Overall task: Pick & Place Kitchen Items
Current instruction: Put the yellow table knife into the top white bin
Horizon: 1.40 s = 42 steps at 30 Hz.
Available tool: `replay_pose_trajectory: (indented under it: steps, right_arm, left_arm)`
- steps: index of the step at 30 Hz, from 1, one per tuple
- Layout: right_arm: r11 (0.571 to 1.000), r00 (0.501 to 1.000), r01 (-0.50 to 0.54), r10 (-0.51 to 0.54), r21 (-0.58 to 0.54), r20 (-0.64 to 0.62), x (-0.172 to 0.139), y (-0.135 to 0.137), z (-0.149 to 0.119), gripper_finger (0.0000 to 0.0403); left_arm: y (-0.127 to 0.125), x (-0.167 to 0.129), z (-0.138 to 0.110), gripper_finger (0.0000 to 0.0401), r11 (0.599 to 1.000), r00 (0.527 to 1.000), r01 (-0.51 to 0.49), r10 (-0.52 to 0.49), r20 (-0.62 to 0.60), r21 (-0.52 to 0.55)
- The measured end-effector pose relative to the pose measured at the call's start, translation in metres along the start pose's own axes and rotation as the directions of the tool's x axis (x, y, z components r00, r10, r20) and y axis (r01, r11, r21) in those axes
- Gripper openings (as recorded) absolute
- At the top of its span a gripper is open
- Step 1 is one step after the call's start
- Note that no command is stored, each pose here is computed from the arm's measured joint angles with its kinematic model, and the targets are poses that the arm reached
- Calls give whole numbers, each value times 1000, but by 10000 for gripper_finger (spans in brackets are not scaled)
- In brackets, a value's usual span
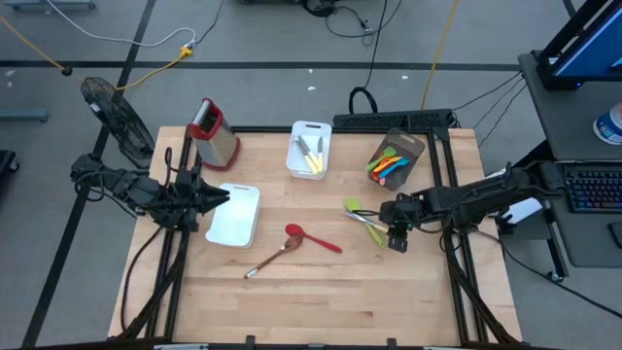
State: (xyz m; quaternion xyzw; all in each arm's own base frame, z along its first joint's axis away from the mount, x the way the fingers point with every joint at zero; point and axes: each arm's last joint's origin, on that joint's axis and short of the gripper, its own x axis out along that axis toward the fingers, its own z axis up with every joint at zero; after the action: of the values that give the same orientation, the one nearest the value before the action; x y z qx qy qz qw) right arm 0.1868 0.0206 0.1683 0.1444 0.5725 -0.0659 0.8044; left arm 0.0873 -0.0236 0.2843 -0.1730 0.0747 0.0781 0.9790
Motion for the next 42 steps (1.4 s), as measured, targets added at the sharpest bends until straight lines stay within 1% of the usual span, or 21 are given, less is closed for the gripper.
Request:
replay_pose_trajectory:
  steps: [11, 15, 21, 26, 30, 37, 39, 42]
  right_arm:
    - [1000, 1000, -2, 2, -24, -2, 1, 2, 0, 155]
    - [1000, 1000, -6, 6, -21, -5, 10, -2, -8, 155]
    - [997, 1000, -31, 30, 75, 7, 31, -10, -28, 155]
    - [989, 999, -5, 11, 147, -41, 41, -18, -43, 155]
    - [982, 998, 9, 2, 189, -60, 44, -20, -49, 155]
    - [981, 998, 25, -14, 194, -58, 45, -21, -50, 153]
    - [981, 998, 37, -28, 193, -53, 45, -22, -50, 144]
    - [980, 998, 53, -44, 192, -48, 45, -22, -50, 116]
  left_arm:
    - [0, 0, 0, 81, 1000, 1000, 0, 0, 0, -3]
    - [0, 0, 0, 81, 1000, 1000, 0, 0, 0, 0]
    - [0, 0, 0, 81, 1000, 1000, 0, 0, -1, 1]
    - [0, 0, 0, 81, 1000, 1000, 0, 0, -1, 1]
    - [0, 0, 0, 81, 1000, 1000, -1, 1, -1, 2]
    - [0, 0, 0, 81, 1000, 1000, -1, 1, -2, 2]
    - [0, 0, 0, 81, 1000, 1000, 0, 0, -2, 2]
    - [0, 0, 0, 81, 1000, 1000, 0, 0, -2, 1]
